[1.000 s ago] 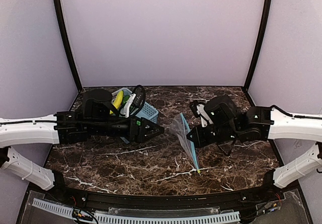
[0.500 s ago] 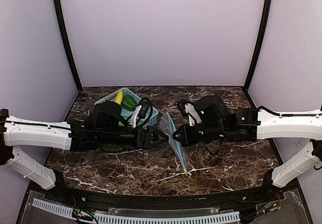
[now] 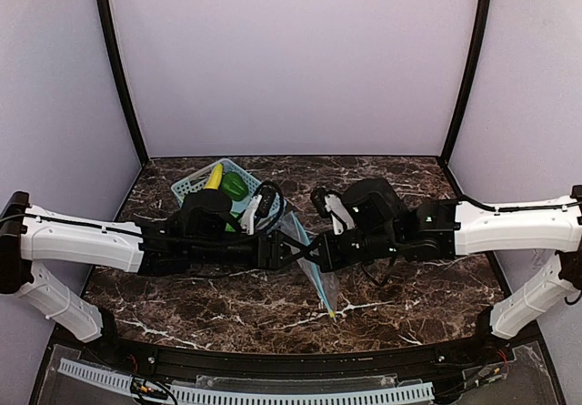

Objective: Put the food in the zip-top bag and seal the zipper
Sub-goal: Open the zipper food storage bag at the center of the board.

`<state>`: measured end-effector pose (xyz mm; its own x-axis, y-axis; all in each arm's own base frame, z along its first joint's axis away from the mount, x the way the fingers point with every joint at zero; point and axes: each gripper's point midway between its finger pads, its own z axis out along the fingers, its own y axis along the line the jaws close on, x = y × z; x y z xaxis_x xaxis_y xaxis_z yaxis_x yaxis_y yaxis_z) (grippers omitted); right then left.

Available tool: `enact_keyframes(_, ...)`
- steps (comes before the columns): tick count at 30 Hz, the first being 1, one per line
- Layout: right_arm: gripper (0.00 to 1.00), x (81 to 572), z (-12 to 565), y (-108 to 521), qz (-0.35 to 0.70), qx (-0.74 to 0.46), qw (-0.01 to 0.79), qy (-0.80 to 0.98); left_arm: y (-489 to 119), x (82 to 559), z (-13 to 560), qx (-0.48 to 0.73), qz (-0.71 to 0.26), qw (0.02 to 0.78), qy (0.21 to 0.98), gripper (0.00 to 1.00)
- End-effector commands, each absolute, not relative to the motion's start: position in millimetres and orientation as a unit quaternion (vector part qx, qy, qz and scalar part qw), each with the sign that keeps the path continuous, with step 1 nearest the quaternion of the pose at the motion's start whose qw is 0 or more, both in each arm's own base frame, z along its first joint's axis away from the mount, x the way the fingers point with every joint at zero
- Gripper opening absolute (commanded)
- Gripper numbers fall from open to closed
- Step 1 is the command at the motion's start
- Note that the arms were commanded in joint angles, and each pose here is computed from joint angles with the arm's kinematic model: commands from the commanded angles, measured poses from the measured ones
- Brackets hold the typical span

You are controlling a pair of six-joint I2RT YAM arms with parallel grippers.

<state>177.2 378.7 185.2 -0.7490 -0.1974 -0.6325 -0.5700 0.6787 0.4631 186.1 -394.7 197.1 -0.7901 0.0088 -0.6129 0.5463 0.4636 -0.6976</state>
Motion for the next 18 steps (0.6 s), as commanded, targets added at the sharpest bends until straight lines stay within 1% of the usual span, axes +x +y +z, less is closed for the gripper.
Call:
enact_keyframes(1, 0.0, 175.1, 198.2, 392.2, 0.355, -0.22, 0.285, 0.863, -392.7, 197.3, 199.1, 0.152, -0.47, 0.297, 0.817, 0.62)
enact_keyframes(4, 0.0, 174.9, 196.3, 394.1, 0.352, -0.221, 0.285, 0.864, -390.6, 202.1, 195.7, 0.147, -0.454, 0.302, 0.825, 0.58)
enact_keyframes(10, 0.0, 174.3, 195.1, 399.1, 0.348, -0.224, 0.285, 0.865, -394.0, 206.5, 195.0, 0.149, -0.443, 0.304, 0.83, 0.57)
enact_keyframes(12, 0.0, 174.5, 195.2, 400.3, 0.344, -0.224, 0.287, 0.866, -394.3, 208.2, 192.2, 0.149, -0.436, 0.305, 0.833, 0.53)
enact_keyframes(13, 0.0, 174.2, 194.5, 400.5, 0.341, -0.225, 0.287, 0.866, -393.4, 209.3, 190.8, 0.147, -0.431, 0.305, 0.837, 0.48)
enact_keyframes(18, 0.0, 175.2, 192.2, 398.8, 0.326, -0.222, 0.29, 0.872, -387.0, 210.9, 179.4, 0.142, -0.406, 0.299, 0.851, 0.4)
